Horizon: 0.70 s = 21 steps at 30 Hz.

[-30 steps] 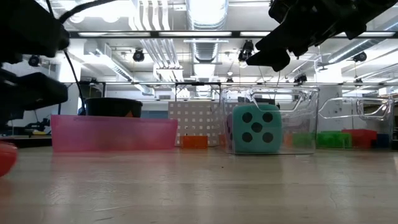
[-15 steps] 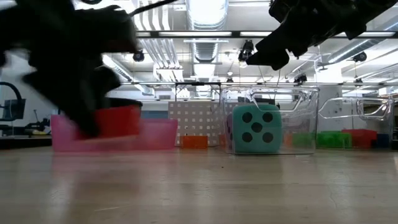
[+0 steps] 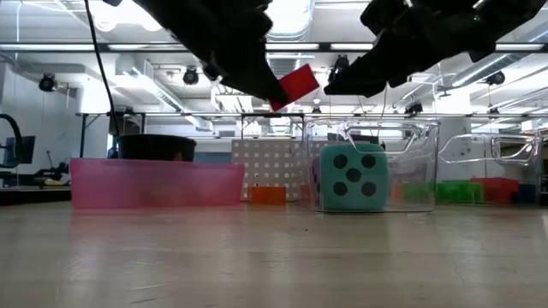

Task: Pick & Place Toys
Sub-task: Put the bottom large red game piece into the top transparent bin

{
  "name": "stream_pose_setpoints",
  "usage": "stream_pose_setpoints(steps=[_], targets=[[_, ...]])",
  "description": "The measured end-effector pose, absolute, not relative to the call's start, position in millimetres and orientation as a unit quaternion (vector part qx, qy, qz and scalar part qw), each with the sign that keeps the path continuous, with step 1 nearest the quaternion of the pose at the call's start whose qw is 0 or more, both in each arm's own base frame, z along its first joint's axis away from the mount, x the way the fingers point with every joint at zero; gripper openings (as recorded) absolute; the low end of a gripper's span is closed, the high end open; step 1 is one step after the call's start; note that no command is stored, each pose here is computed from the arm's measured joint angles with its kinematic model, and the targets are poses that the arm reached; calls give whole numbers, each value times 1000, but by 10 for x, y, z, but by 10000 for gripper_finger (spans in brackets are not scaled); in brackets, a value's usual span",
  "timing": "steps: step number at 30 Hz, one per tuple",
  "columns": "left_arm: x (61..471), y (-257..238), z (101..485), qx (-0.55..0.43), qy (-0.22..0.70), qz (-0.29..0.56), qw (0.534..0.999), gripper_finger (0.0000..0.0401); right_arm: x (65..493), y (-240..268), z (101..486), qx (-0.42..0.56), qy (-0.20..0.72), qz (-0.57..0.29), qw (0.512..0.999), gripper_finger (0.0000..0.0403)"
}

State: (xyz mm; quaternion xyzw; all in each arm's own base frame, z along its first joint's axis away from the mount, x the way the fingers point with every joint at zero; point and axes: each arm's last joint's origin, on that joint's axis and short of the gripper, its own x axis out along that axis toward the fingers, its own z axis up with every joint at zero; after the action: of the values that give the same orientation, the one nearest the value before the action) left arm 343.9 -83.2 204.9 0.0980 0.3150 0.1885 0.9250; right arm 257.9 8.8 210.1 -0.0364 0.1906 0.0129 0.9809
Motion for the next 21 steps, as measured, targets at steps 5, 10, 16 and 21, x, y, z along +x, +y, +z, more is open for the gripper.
stream_pose_setpoints(steps=[5, 10, 16, 21], targets=[[3479, -706, 2058, 97, 310, 203, 924, 164, 2582, 86, 2082, -39, 197, 7, 980, 293], [3498, -692, 2077, 107, 303, 200, 926, 164, 2590, 85, 2098, -39, 194, 6, 980, 293], [3566, -691, 2166, 115, 258, 195, 939, 164, 2594, 85, 2091, -39, 196, 6, 980, 293], [3622, -626, 2230, 103, 226, 193, 949, 164, 2600, 86, 2107, -38, 187, 6, 982, 293]])
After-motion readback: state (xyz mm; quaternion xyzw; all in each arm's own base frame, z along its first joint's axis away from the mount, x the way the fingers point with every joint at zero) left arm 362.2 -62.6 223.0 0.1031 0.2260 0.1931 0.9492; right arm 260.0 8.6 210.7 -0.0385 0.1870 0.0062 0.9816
